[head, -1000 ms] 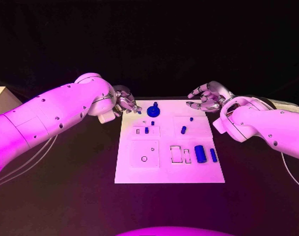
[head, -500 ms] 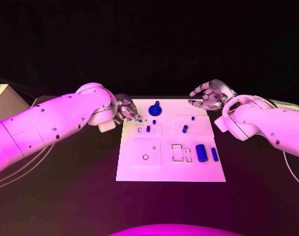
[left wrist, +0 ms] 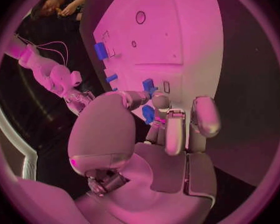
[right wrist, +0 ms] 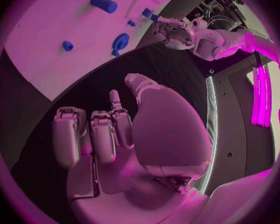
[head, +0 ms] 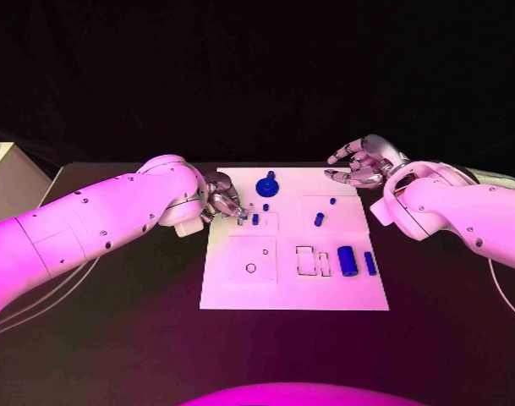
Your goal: Assemble the parts on the task board
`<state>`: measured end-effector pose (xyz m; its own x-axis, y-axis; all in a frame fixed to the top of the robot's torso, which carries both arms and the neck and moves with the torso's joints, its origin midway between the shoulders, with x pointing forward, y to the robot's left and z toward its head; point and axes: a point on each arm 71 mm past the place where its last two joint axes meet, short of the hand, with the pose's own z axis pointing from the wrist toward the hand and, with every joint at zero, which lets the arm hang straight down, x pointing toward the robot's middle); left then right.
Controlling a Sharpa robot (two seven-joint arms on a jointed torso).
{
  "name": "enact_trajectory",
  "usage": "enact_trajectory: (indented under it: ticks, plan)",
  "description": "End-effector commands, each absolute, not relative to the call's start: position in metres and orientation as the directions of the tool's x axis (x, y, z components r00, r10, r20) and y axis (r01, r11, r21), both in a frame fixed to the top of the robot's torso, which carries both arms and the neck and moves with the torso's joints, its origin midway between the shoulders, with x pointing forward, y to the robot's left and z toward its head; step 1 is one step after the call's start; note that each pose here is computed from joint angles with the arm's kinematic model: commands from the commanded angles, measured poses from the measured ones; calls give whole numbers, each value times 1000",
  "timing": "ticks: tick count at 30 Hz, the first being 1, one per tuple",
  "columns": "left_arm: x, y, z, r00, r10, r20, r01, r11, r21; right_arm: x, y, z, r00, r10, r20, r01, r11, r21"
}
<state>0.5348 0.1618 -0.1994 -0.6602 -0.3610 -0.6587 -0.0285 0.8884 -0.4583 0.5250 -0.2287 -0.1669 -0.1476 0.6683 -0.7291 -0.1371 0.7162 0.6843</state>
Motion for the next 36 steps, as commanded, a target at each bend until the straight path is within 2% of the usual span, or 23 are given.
enact_trajectory:
  ticks: [1,19,36]
  plan:
    - [534,160,-202,-675,-331,-659,-14,899,-437,525,-228,-167,-155,665,-730,-143,716,683]
    - [535,163,-207,-709,-279,-648,0,919,-395,524,-228,-167,-155,666,-730,-142,716,683]
    - [536,163,-207,-708,-269,-653,5,923,-385,524,-228,-167,-156,666,-730,-143,716,683]
